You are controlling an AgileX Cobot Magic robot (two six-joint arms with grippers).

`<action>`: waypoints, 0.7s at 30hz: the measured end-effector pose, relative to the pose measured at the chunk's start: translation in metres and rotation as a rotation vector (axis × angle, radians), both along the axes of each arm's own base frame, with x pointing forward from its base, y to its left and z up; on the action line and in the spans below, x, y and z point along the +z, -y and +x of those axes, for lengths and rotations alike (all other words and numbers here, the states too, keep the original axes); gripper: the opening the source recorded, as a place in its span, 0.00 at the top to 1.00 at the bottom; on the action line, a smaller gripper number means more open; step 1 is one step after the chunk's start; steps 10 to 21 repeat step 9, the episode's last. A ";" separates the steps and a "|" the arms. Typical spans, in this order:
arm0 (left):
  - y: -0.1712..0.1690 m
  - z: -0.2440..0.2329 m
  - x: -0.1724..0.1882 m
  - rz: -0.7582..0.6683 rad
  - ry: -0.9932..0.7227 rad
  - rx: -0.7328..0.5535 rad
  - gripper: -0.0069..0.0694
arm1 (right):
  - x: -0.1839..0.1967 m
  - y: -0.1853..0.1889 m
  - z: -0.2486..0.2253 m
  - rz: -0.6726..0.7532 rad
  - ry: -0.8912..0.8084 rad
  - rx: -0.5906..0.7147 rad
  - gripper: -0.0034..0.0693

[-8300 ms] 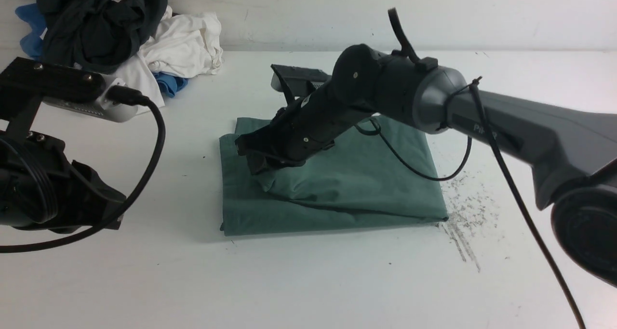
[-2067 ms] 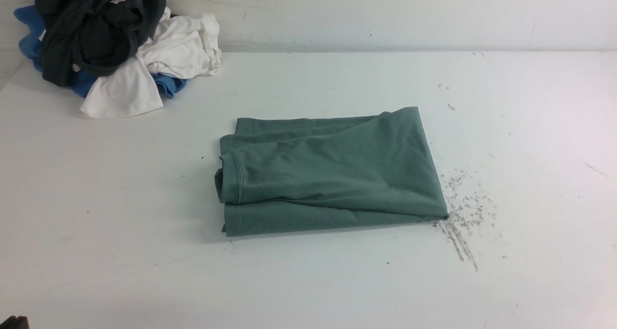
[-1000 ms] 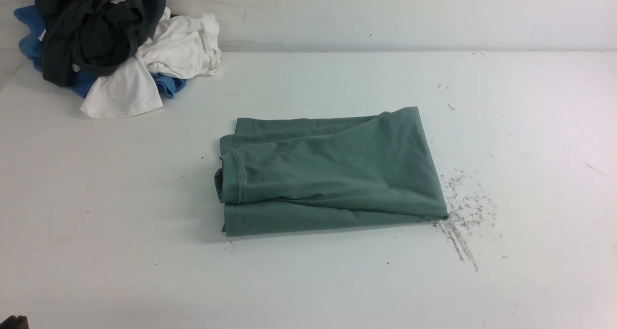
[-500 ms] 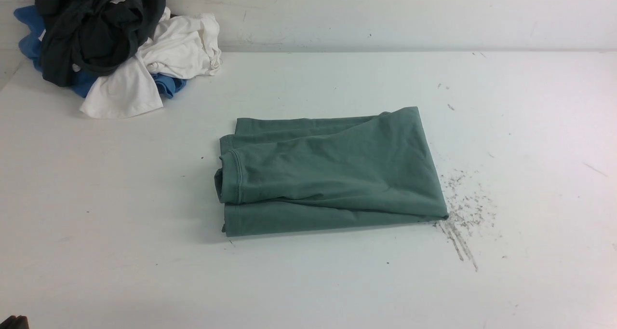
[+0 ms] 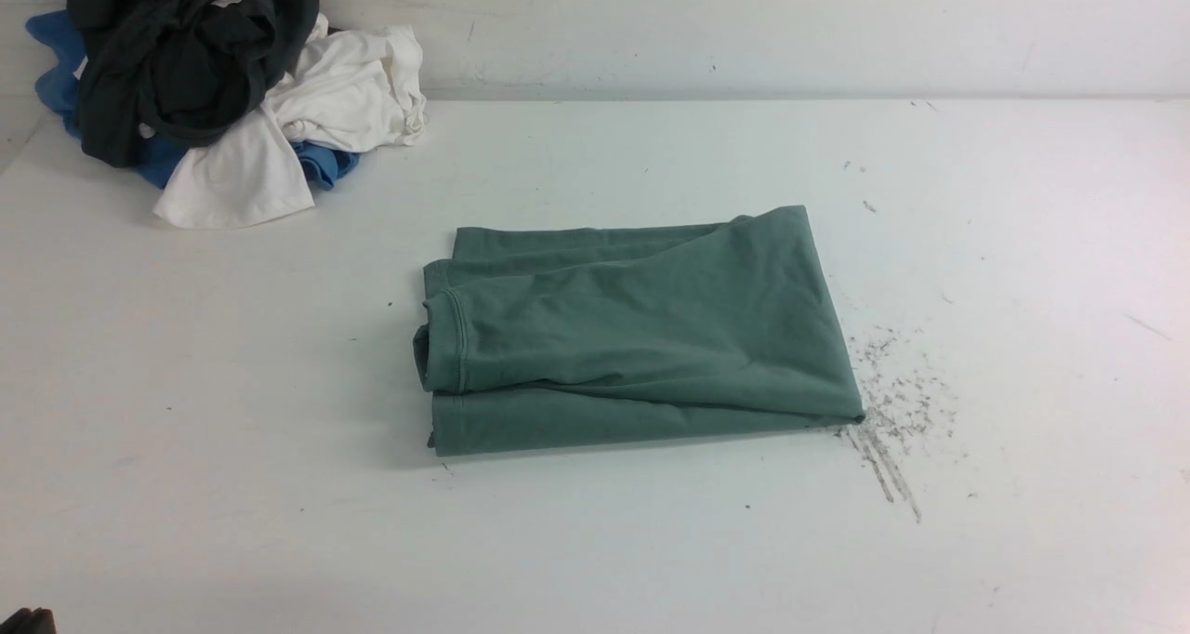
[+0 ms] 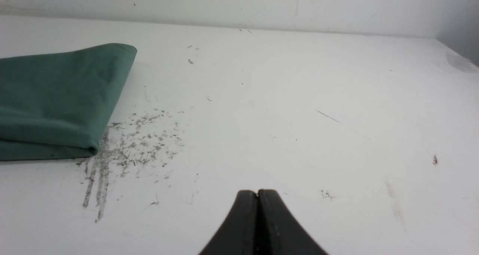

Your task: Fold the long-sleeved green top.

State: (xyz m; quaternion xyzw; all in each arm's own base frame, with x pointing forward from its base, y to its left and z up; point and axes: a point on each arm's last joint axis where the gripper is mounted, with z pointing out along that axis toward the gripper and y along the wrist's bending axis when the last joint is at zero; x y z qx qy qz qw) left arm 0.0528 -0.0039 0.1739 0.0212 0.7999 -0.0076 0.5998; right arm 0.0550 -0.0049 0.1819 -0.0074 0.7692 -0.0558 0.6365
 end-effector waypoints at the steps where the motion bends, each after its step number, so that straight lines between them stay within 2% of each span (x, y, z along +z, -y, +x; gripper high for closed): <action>1: 0.000 0.000 0.000 0.000 0.000 -0.003 0.92 | 0.000 0.000 0.000 0.000 0.000 0.000 0.97; 21: 0.002 0.000 0.000 0.000 0.000 -0.030 0.92 | 0.000 0.000 0.000 0.000 0.000 0.000 0.97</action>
